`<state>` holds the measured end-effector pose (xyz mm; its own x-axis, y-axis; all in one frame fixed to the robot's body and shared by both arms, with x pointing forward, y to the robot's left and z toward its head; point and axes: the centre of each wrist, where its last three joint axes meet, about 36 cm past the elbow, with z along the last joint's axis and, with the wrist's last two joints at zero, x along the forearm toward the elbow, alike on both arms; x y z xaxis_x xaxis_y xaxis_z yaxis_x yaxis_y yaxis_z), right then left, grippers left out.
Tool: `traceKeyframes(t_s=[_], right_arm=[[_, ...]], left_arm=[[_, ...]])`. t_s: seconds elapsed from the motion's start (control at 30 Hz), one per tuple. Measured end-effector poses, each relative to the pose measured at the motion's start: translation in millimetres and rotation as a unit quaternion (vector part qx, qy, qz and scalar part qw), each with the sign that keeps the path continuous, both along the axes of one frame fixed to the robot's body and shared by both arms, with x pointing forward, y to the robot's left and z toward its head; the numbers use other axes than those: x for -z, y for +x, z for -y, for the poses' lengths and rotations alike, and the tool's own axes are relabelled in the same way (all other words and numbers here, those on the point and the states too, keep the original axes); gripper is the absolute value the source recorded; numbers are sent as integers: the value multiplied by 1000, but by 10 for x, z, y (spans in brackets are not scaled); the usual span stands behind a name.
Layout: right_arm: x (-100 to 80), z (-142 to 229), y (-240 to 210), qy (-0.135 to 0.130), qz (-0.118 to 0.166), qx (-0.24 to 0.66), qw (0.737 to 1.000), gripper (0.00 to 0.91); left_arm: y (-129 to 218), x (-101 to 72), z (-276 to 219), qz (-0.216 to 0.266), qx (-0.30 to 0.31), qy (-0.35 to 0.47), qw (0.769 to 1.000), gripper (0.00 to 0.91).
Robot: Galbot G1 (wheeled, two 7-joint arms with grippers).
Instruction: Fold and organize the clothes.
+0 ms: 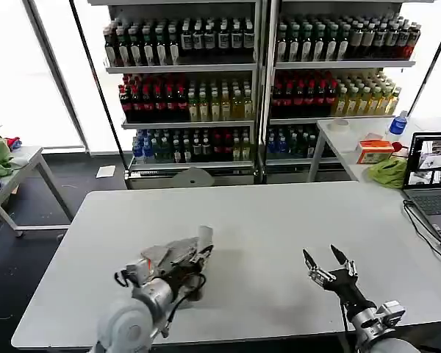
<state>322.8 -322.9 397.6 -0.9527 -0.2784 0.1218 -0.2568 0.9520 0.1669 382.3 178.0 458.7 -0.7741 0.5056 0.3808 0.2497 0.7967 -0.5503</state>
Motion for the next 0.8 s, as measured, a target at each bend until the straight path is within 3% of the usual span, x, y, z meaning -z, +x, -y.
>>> traceKeyframes(t_s=[0.2,0.4,0.8], right_arm=[[-45,-160,46,13,-36,-20,999,907],[-67,-378,201,53,-77,-46,995,907],[134,-1013,571,143,-178,-107,968,907]], left_arm=[[98,10,236,13,37,-40,998,907],[87,-117,174,65,61,-84,992,907],[-140,-363,-540,159,-6,-62,985,907]])
